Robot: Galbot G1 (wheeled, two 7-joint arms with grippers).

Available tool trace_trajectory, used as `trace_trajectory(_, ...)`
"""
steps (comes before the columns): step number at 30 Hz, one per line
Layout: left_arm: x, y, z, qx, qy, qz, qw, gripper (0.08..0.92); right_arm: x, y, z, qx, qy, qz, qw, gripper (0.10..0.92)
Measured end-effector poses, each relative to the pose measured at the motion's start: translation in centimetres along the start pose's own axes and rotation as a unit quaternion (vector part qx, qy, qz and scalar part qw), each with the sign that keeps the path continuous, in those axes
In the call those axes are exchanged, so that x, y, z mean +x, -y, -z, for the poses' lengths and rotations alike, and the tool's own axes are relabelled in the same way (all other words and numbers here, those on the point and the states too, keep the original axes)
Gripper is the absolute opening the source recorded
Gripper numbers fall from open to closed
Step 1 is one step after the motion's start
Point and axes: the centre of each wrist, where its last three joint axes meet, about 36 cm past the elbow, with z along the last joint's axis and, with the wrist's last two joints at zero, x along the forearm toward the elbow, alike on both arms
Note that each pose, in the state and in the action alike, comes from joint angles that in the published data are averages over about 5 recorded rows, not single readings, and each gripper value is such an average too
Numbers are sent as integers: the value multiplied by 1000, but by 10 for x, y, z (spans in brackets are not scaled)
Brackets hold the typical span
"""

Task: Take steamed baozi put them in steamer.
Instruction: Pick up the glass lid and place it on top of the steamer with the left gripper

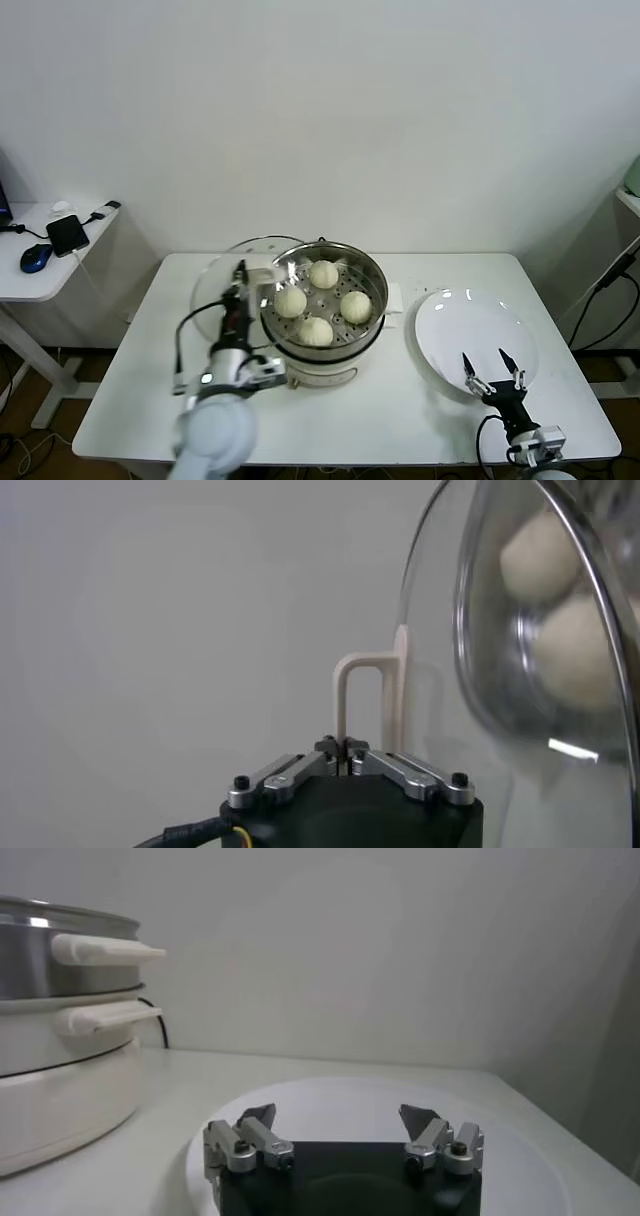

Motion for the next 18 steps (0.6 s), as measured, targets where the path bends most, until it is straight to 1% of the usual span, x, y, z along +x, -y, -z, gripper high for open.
trace_trajectory(4,-2,7,37,7,9,-1,1000,131,1,1,-2,0,2,-1,1000,823)
trace_trajectory(8,-4,13,67,8,13,-1,1000,131,2,1,-4,-3,3,-3,1000,823)
trace_trajectory(13,-9,22,94,6,13,-4,1000,131,6,0,-10,-6,2,-6,1000,823)
trace_trajectory(18,-14,32,109,-5,12,-5,1000,131,9,0,-12,-8,4,-11,1000,823)
